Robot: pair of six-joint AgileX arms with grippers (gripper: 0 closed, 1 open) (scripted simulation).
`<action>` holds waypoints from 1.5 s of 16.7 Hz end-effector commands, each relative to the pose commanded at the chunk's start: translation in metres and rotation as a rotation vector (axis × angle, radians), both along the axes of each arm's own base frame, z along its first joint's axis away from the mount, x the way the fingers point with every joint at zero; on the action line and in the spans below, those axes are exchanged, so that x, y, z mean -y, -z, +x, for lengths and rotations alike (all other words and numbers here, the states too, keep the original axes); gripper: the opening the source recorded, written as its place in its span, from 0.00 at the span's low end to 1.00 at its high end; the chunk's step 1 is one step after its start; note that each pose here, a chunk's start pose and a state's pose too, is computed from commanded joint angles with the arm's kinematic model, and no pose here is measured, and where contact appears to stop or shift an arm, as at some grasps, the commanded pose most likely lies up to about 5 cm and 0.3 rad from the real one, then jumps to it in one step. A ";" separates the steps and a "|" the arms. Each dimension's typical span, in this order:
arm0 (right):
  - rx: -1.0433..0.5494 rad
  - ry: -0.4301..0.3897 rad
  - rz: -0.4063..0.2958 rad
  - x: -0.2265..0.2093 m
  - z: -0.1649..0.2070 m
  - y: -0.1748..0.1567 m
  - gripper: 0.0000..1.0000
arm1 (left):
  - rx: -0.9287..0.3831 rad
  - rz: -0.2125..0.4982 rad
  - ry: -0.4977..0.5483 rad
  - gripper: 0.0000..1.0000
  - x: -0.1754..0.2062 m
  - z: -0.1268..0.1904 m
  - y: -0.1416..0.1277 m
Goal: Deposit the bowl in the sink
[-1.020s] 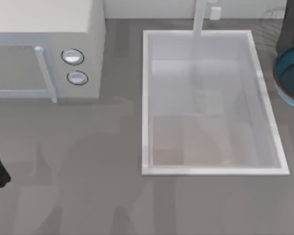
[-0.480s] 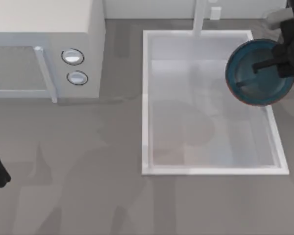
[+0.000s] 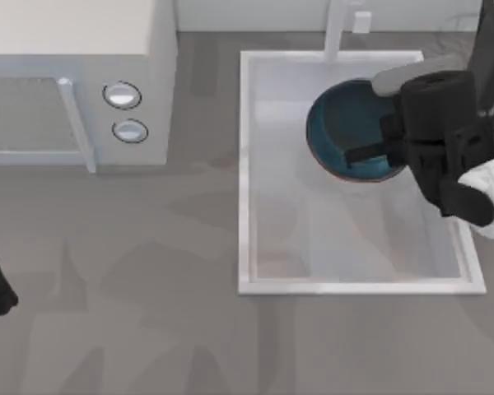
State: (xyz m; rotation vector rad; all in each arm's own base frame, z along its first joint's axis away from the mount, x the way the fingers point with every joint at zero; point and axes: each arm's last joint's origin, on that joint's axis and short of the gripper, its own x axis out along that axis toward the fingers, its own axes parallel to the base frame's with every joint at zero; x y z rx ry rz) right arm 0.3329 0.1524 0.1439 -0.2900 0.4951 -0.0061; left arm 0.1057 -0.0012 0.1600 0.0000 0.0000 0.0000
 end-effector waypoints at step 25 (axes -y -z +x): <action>0.505 0.005 0.294 -0.040 -0.054 0.043 0.00 | 0.000 0.000 0.000 1.00 0.000 0.000 0.000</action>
